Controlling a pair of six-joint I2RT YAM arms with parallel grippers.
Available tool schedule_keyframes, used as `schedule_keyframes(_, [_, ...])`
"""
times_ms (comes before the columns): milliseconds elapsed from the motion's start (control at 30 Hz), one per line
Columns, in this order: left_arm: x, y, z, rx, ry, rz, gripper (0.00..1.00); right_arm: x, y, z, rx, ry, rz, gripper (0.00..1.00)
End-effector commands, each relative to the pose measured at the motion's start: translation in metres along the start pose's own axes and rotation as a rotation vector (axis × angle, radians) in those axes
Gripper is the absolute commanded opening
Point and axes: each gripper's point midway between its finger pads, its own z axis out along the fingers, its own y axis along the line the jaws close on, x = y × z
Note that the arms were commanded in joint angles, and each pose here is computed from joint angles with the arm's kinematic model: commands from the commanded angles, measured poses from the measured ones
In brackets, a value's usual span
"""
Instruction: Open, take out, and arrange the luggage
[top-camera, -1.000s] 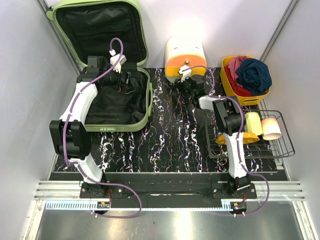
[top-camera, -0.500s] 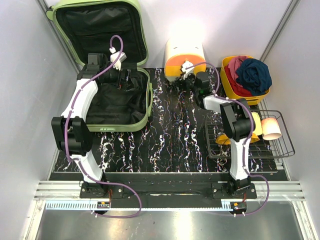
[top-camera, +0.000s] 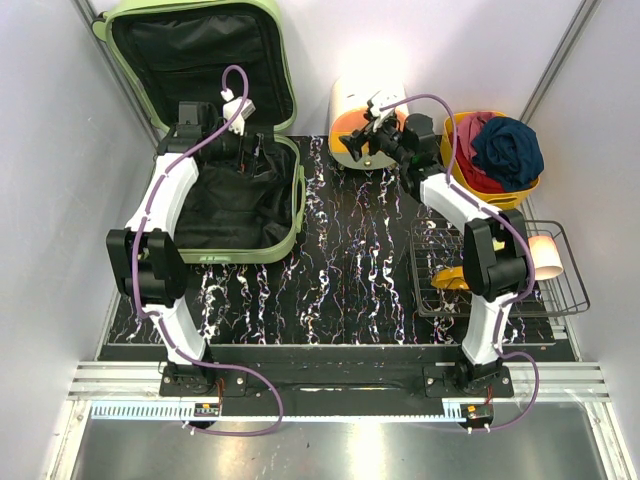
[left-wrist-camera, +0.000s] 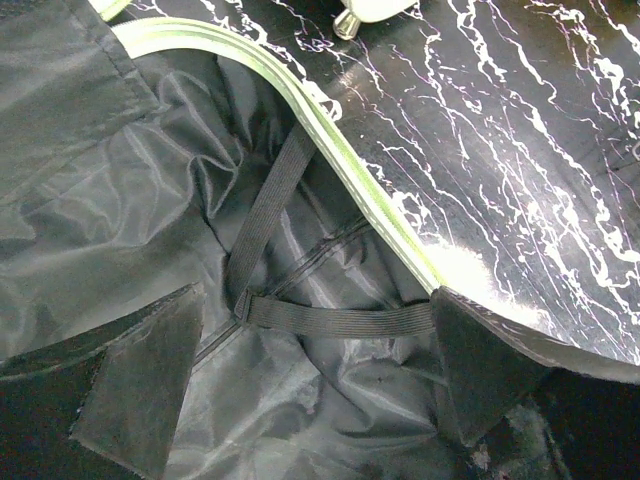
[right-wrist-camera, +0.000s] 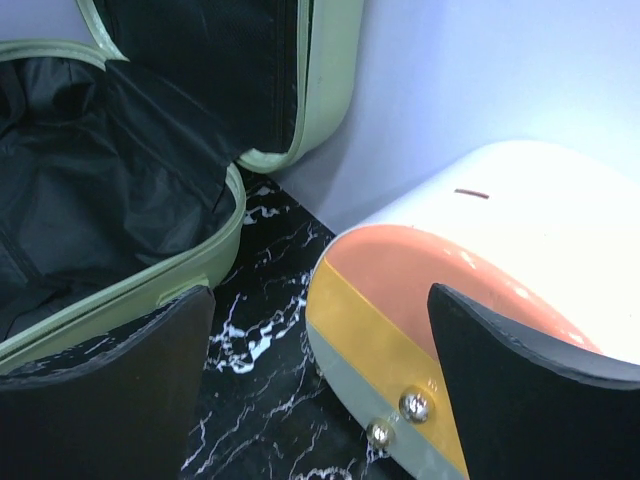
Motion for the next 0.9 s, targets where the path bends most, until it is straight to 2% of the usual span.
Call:
schedule_keyframes(0, [-0.031, 0.002, -0.023, -0.082, -0.04, 0.017, 0.99, -0.061, -0.011, -0.018, 0.059, -0.017, -0.029, 0.99])
schedule_keyframes(100, [-0.039, 0.011, -0.04, -0.174, -0.017, 0.024, 0.99, -0.074, -0.018, -0.04, 0.101, 0.009, -0.003, 1.0])
schedule_keyframes(167, [-0.047, 0.012, -0.051, -0.22, -0.025, 0.01, 0.99, -0.081, -0.02, -0.059, 0.13, 0.029, 0.069, 1.0])
schedule_keyframes(367, [-0.04, 0.012, -0.08, -0.332, 0.023, -0.084, 0.99, -0.077, -0.034, -0.119, 0.247, 0.116, 0.225, 1.0])
schedule_keyframes(500, [-0.021, 0.01, -0.091, -0.38, 0.062, -0.109, 0.99, -0.06, -0.036, -0.164, 0.326, 0.184, 0.337, 1.0])
schedule_keyframes(533, [-0.007, 0.008, -0.09, -0.379, 0.09, -0.114, 0.99, -0.046, -0.04, -0.179, 0.362, 0.231, 0.39, 1.0])
schedule_keyframes(667, [0.038, 0.004, -0.078, -0.425, 0.208, -0.093, 0.99, -0.021, -0.039, -0.218, 0.436, 0.291, 0.433, 1.0])
schedule_keyframes(733, [0.055, 0.0, -0.073, -0.439, 0.224, -0.072, 0.99, -0.005, -0.033, -0.234, 0.466, 0.336, 0.45, 1.0])
schedule_keyframes(867, [0.066, -0.016, -0.066, -0.41, 0.197, -0.05, 0.99, 0.015, -0.022, -0.253, 0.499, 0.384, 0.474, 1.0])
